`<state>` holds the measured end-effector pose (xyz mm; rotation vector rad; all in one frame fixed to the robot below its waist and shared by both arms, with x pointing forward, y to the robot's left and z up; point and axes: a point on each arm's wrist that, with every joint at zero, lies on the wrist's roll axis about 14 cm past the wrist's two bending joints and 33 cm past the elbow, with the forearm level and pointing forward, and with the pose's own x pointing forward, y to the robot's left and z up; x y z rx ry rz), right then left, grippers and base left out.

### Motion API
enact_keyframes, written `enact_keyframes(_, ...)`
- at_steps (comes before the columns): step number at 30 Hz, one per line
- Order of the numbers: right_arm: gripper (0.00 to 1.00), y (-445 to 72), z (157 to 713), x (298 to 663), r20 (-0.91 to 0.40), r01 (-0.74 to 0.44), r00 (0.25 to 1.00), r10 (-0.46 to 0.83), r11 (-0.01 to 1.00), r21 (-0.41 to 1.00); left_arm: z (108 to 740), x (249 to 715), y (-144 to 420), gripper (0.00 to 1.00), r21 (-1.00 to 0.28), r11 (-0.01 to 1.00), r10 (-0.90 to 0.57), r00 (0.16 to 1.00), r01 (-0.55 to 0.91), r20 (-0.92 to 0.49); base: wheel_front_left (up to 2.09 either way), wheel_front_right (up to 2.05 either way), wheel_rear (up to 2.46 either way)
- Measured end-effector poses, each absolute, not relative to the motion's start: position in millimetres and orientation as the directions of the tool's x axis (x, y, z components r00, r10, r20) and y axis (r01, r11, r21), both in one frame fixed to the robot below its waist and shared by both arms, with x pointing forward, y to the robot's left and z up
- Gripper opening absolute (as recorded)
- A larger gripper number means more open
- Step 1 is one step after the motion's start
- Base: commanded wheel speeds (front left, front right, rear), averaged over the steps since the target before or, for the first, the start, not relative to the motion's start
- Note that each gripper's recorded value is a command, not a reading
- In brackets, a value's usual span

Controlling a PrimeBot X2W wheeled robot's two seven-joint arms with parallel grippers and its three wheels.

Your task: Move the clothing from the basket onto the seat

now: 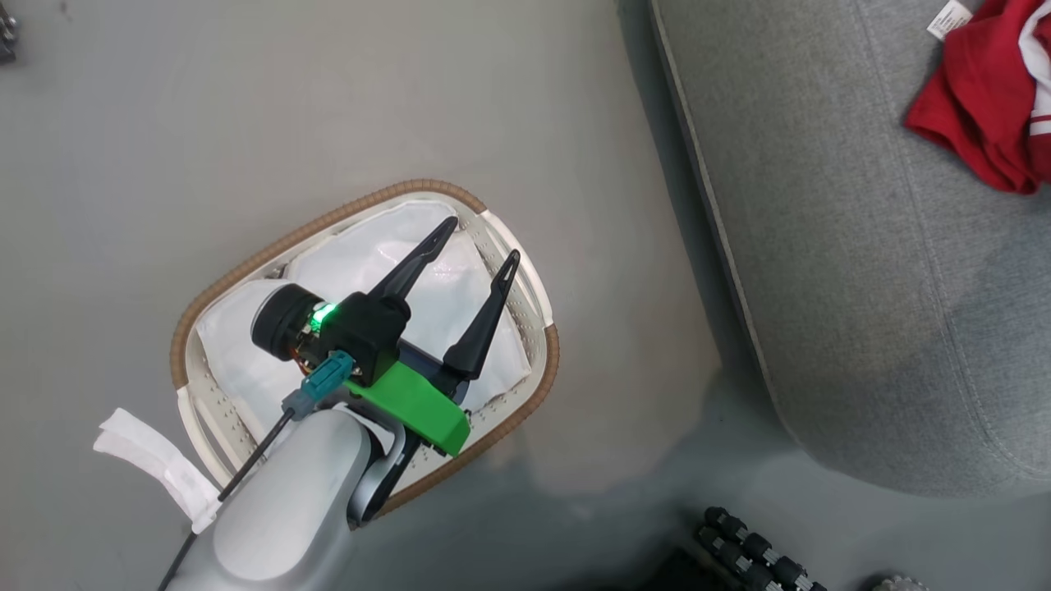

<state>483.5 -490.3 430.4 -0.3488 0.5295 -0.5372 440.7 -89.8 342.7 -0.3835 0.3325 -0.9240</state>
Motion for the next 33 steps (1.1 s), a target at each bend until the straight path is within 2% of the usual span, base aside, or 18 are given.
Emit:
enact_keyframes(7,1.00,-491,442,460,-0.363,0.407,0.736,-0.571,0.803,-0.436,365,438,-88,1.00,-0.442,0.562,-0.805,0.586,0.699,-0.097,0.00,0.00,0.00)
enact_keyframes(16,1.00,-459,451,441,-0.315,0.377,0.805,-0.503,0.843,-0.383,388,430,-70,1.00,-0.400,0.626,-0.759,0.641,0.670,-0.113,0.00,0.00,0.00)
enact_keyframes(26,1.00,-386,471,450,-0.207,0.271,0.920,-0.332,0.922,-0.276,414,421,-31,1.00,-0.323,0.732,-0.659,0.743,0.600,-0.115,0.00,0.00,0.00)
enact_keyframes(33,1.00,-309,494,471,-0.074,0.155,0.983,-0.168,0.976,-0.150,428,425,24,1.00,-0.246,0.844,-0.512,0.852,0.476,-0.109,0.00,0.00,0.00)
